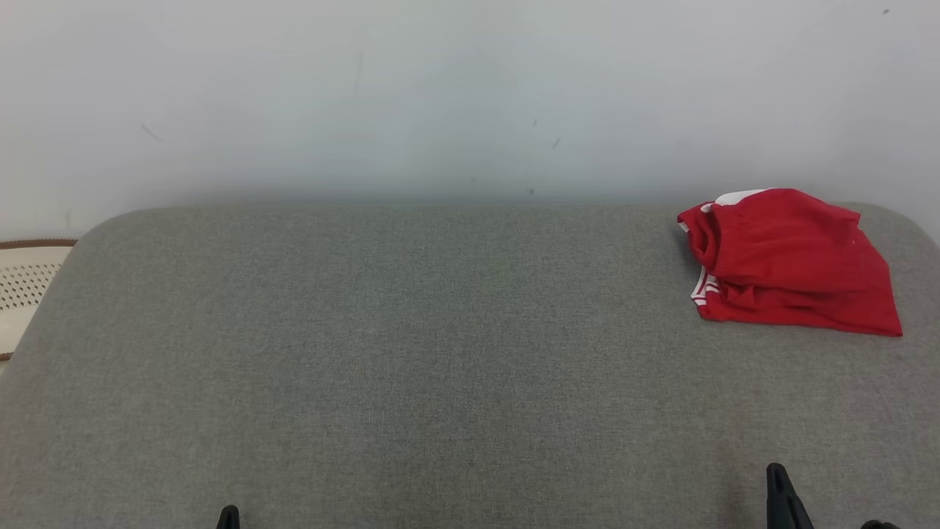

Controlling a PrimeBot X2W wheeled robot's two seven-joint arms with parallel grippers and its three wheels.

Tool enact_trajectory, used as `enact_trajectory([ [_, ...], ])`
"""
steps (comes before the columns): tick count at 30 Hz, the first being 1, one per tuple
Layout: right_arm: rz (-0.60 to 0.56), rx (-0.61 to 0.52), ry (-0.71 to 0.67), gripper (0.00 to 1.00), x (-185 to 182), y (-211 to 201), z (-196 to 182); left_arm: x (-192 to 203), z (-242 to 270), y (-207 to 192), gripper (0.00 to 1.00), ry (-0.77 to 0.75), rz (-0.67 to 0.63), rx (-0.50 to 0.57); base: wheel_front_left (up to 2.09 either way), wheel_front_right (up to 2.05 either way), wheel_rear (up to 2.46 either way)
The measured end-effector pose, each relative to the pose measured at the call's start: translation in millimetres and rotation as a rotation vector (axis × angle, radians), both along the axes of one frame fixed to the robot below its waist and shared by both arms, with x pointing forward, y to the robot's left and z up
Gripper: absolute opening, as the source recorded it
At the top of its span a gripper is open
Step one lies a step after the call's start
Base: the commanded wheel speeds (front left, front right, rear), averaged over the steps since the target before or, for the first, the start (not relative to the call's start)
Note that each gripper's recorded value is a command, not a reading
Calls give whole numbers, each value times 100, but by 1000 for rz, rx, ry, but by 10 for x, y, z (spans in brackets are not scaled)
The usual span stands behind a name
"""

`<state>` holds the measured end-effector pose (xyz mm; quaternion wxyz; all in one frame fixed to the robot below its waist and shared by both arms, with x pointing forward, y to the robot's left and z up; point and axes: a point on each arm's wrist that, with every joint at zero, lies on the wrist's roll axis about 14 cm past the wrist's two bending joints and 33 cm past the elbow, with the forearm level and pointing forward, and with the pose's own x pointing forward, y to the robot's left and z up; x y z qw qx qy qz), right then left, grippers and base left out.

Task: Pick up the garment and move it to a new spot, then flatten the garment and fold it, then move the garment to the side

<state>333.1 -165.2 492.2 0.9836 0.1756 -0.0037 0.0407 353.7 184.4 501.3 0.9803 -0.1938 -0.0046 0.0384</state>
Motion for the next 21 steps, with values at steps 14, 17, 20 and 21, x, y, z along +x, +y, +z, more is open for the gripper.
enact_trajectory([
  [14,-44,250,35,0,67,-115,-7,42,-63,41,0,34,4,-251,0,0,0],
  [17,-51,295,40,0,82,-136,-5,47,-71,41,0,37,2,-297,0,0,0],
  [20,-54,337,36,0,116,-151,23,52,-80,40,0,42,-2,-336,0,0,0],
  [21,-56,351,39,0,119,-159,21,52,-87,43,0,44,-1,-355,0,0,0],
])
